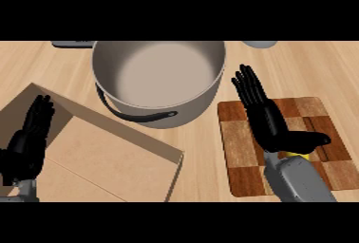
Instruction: Pick the lemon from the cutting board and place it in the pot
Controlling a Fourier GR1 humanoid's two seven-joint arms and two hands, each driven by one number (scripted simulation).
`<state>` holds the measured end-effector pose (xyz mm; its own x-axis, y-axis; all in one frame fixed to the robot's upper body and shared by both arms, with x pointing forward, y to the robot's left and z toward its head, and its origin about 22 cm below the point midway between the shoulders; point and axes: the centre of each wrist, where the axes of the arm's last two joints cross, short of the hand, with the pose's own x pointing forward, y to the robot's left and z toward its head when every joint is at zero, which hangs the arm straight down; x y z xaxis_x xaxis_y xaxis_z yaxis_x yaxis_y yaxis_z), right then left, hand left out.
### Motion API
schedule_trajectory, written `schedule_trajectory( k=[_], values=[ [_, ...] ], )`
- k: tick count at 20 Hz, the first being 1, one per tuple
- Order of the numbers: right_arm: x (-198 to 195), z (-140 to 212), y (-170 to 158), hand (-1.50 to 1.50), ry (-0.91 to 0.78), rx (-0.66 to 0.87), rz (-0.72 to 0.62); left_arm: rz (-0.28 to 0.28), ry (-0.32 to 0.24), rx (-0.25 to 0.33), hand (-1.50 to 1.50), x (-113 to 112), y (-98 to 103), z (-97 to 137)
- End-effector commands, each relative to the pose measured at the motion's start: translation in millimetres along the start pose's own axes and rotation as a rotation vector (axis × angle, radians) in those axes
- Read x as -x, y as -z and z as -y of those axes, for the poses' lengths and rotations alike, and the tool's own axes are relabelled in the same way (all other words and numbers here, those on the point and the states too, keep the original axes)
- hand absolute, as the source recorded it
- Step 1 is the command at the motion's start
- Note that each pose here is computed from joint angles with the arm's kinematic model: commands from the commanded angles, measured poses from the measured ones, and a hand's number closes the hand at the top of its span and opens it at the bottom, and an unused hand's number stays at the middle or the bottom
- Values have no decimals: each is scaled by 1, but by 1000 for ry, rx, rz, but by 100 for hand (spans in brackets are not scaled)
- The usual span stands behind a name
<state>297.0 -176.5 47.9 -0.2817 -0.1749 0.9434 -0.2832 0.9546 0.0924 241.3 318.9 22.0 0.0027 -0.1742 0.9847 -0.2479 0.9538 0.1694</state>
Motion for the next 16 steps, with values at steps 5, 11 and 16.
schedule_trajectory(
  k=[5, 11, 16],
  values=[
    [-17, 133, -42, -150, -544, 387, -156, -139, -156, 233, 0, -25, -42, 11],
    [-8, 220, -129, -150, -996, 731, -641, -202, -250, 350, 0, -59, -66, 7],
    [-9, 213, -124, -150, -1187, 646, -751, -222, -233, 424, 0, -60, -70, 13]
  ],
)
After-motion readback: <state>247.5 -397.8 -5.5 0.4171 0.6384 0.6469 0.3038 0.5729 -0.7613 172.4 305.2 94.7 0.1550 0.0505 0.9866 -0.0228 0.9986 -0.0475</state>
